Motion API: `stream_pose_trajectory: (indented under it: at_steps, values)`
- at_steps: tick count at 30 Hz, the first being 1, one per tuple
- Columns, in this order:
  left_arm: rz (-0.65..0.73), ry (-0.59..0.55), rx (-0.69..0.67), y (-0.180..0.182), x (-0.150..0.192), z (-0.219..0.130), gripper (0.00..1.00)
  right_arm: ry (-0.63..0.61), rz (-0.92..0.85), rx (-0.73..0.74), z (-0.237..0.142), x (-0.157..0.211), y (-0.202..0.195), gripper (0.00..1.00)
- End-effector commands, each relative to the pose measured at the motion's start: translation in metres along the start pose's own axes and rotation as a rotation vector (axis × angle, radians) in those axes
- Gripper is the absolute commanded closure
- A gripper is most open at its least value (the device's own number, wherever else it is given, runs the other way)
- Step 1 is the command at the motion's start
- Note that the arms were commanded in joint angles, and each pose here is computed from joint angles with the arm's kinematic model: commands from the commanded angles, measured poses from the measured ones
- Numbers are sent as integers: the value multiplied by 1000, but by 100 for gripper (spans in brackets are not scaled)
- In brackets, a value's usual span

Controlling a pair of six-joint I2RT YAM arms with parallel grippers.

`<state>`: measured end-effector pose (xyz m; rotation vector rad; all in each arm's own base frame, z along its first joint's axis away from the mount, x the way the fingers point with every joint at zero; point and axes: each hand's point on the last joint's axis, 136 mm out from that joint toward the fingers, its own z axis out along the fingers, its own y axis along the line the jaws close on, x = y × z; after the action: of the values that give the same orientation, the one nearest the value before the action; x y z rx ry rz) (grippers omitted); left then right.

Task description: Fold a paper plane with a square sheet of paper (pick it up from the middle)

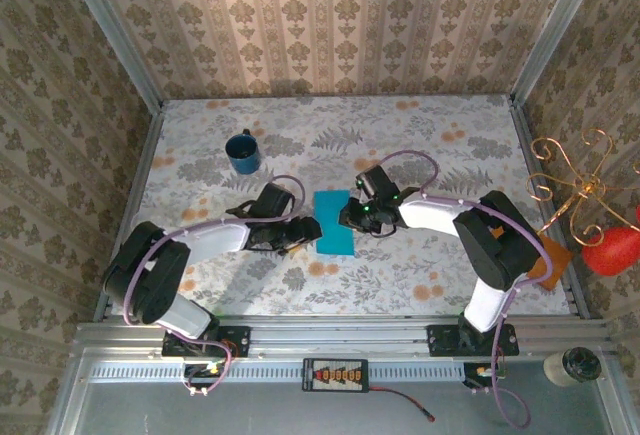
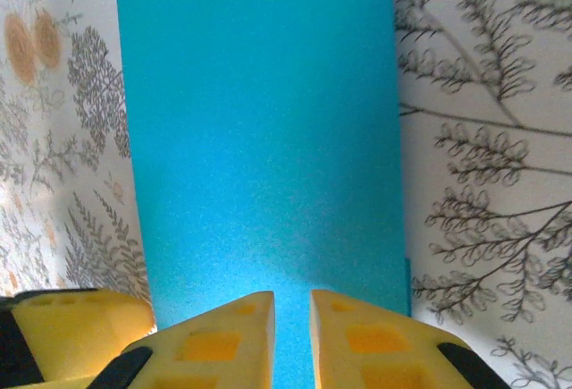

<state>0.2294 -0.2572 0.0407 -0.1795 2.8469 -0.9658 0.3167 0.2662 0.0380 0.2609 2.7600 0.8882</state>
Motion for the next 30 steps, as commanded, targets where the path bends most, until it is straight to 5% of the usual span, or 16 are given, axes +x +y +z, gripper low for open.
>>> stream_pose_trajectory:
  at_steps: [1, 19, 30]
  values:
    - [-4, 3, 50, -15, -4, 3, 41, 0, 34, 23, 6, 1, -10, 81]
    - [0, 55, 137, -35, -14, 13, 56, 32, 51, 47, 15, 6, -22, 81]
    - [-22, 61, 77, -18, -19, 17, 57, 39, 64, 50, 18, 7, -27, 81]
